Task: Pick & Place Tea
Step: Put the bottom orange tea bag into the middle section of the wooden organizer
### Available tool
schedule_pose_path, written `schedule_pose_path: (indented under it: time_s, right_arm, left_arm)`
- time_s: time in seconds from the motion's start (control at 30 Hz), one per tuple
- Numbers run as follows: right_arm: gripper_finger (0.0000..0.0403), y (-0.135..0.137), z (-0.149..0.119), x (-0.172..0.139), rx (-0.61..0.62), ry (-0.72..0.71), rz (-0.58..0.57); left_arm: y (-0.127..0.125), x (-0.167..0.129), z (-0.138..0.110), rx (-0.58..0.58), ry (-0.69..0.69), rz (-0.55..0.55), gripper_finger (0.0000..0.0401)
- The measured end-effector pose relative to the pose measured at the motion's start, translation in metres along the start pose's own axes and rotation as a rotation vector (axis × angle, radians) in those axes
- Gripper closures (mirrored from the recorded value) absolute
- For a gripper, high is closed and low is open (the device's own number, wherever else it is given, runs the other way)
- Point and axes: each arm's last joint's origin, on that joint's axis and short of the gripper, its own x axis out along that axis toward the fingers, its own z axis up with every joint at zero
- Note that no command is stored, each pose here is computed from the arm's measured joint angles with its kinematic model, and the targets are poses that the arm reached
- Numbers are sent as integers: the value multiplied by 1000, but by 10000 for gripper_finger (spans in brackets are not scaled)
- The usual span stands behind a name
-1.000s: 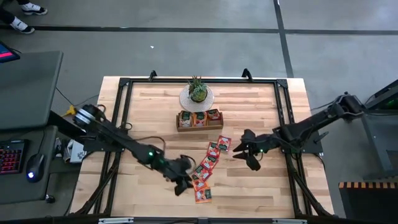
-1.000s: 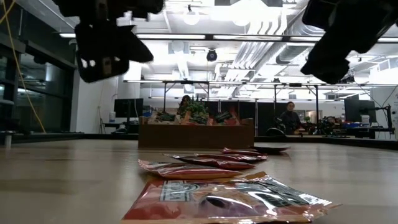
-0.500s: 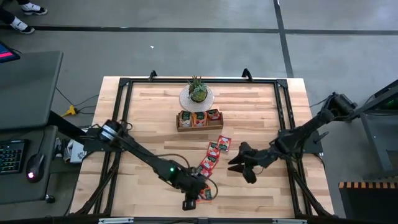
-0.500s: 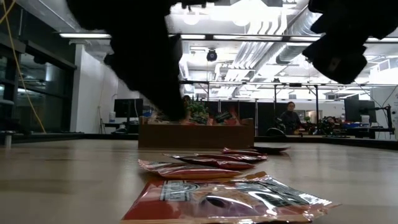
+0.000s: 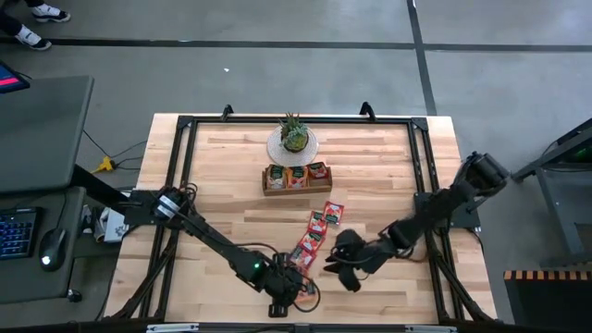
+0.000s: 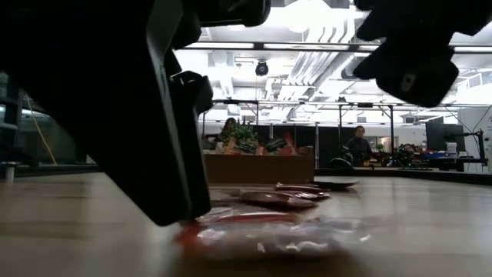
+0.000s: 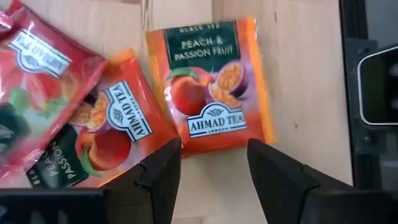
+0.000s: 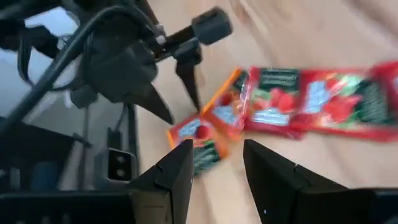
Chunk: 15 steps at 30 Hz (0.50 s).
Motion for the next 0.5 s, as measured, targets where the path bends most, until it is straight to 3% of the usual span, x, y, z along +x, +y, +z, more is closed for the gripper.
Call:
schedule_pose_path:
  time_s: [0.27, 0.5]
  right_arm:
    - [265, -3, -36, 36, 345, 194, -43]
    - [265, 12, -42, 53, 439, 216, 10]
  left_arm:
    - [1, 11, -2, 18, -16, 30, 220]
    - [-1, 22, -2, -12, -49, 12, 220]
